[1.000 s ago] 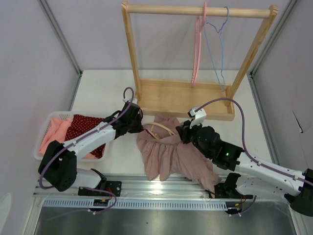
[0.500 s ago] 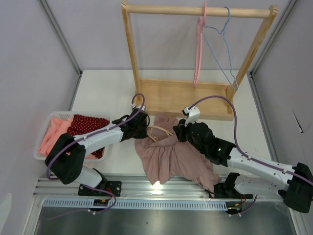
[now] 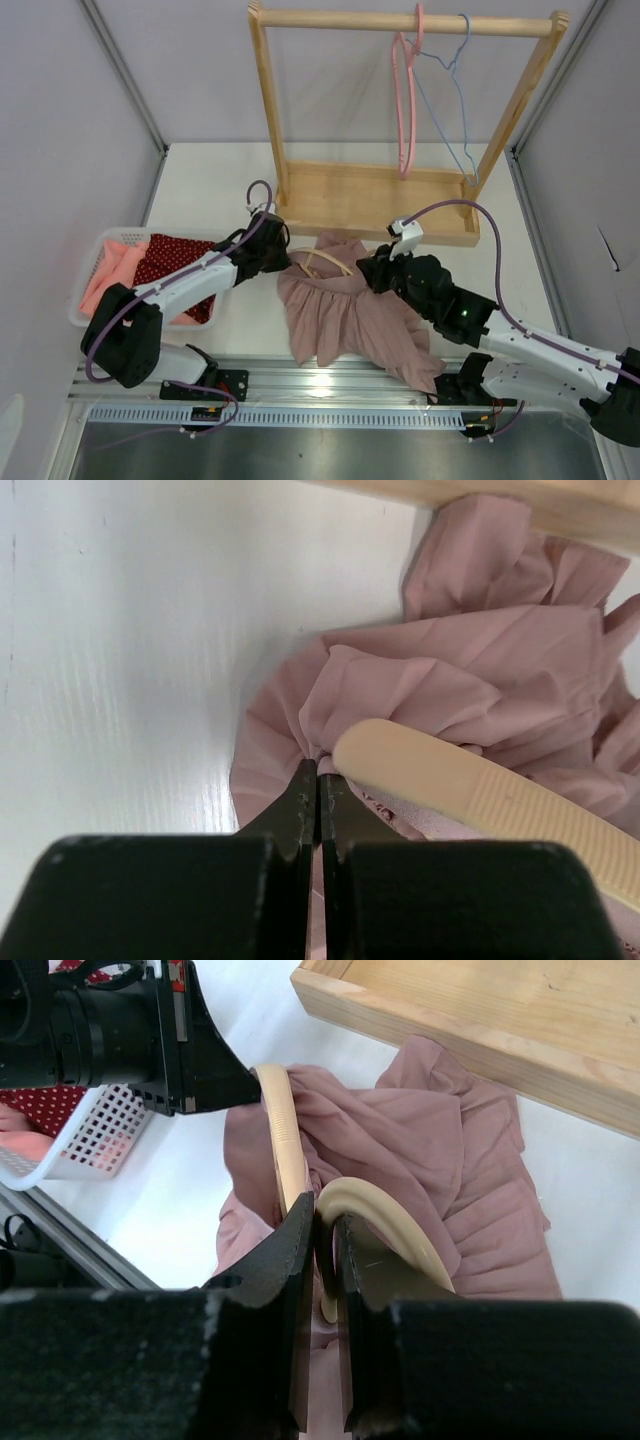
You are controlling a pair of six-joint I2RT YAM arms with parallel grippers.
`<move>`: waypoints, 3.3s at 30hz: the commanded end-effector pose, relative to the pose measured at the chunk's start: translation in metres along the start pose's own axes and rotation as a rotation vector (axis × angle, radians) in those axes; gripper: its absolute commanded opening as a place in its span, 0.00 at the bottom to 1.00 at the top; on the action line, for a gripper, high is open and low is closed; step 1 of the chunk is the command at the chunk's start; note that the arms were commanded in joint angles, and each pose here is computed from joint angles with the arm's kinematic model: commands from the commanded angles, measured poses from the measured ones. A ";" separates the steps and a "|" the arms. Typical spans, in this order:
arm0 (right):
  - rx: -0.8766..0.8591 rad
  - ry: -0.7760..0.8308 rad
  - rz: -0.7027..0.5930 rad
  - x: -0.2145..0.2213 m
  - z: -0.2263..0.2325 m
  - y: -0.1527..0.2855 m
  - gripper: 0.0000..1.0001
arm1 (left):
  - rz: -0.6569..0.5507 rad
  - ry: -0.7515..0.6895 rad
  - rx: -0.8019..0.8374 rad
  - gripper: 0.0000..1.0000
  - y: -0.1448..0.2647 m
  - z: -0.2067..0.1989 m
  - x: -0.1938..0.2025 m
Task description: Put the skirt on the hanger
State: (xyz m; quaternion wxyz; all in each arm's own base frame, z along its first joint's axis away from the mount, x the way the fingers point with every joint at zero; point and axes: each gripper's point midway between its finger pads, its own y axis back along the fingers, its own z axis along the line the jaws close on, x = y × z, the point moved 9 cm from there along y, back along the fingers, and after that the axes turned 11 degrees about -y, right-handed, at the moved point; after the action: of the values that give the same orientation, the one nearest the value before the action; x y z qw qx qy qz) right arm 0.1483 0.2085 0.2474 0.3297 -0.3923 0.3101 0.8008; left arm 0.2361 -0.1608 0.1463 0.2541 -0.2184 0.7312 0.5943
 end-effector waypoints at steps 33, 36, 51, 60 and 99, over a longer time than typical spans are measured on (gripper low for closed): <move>-0.270 -0.084 0.054 0.005 0.017 0.017 0.00 | -0.104 0.175 0.054 0.00 0.003 0.022 0.005; -0.323 -0.075 0.085 0.011 0.023 0.020 0.00 | -0.107 0.174 0.030 0.00 0.002 0.026 0.005; -0.500 -0.068 -0.041 -0.023 0.046 0.059 0.00 | 0.057 0.182 0.032 0.00 -0.029 0.031 0.029; -0.450 -0.062 0.001 -0.016 0.026 0.083 0.00 | 0.073 0.168 0.030 0.00 -0.028 0.039 0.007; -0.068 0.156 0.153 0.024 -0.004 0.052 0.00 | -0.224 0.097 -0.052 0.00 0.096 0.050 -0.038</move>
State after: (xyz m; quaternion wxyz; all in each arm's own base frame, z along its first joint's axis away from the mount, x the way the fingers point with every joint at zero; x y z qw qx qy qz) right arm 0.1054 0.1885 0.2438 0.2688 -0.4212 0.3091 0.8092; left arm 0.1971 -0.1064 0.2145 0.2497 -0.2689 0.7484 0.5524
